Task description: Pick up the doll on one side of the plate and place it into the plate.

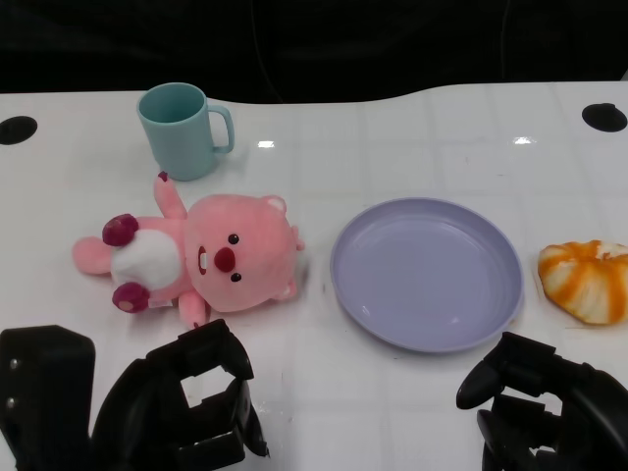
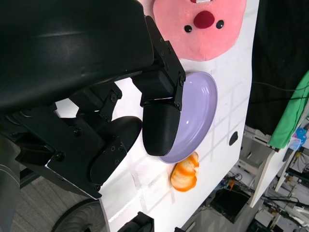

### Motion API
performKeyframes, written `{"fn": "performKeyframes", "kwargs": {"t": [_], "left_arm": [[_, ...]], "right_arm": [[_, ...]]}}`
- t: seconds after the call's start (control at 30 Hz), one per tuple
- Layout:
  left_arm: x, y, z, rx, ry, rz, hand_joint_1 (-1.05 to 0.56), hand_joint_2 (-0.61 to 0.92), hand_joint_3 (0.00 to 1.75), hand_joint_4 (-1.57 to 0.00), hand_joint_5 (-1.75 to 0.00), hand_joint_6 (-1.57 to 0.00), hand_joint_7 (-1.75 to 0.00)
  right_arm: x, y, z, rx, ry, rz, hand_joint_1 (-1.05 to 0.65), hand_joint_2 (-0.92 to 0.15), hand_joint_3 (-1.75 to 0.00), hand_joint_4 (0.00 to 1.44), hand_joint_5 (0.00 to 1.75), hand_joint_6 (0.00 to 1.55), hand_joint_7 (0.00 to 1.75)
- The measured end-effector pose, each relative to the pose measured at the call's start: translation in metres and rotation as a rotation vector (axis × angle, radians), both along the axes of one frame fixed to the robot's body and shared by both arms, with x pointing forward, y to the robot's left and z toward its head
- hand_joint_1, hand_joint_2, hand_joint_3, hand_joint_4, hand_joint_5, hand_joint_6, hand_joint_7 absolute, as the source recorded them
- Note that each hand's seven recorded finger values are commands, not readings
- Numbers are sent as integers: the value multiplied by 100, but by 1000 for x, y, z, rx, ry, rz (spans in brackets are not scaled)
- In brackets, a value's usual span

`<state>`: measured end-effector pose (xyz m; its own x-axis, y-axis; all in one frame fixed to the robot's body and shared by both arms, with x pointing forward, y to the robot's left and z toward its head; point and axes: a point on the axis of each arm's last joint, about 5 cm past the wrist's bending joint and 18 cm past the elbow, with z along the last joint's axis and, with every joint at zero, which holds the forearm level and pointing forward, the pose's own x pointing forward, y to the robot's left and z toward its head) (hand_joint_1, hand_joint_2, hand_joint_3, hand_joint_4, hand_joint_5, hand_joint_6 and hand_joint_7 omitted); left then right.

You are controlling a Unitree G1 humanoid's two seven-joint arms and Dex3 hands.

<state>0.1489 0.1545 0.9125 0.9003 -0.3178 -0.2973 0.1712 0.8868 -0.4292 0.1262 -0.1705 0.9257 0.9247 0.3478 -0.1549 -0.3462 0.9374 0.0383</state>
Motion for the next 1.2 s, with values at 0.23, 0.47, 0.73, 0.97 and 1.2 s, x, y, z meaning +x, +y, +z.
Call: {"fn": "performKeyframes", "kwargs": {"t": [0.23,0.47,0.73,0.97,1.2], "left_arm": [[0,0,0,1,0,0,-8,48,143,-89,-175,-73,-175],[0,0,0,8,0,1,-8,47,144,-89,-175,-73,-175],[0,1,0,4,-5,-7,-9,47,143,-89,-175,-72,-175],[0,2,0,5,-6,-3,-9,48,142,-88,-175,-72,-175],[0,1,0,3,-7,-2,-7,48,141,-87,-175,-72,-172]], "right_arm": [[0,0,0,0,-12,0,-14,-67,-104,66,175,47,150],[0,0,0,0,-12,0,-13,-68,-103,66,175,47,150],[0,0,0,-1,-12,0,-12,-68,-103,66,175,47,149],[0,0,0,-9,-13,-2,-12,-68,-103,65,175,48,148],[0,0,0,-9,-13,-2,-13,-68,-103,64,175,48,147]]}}
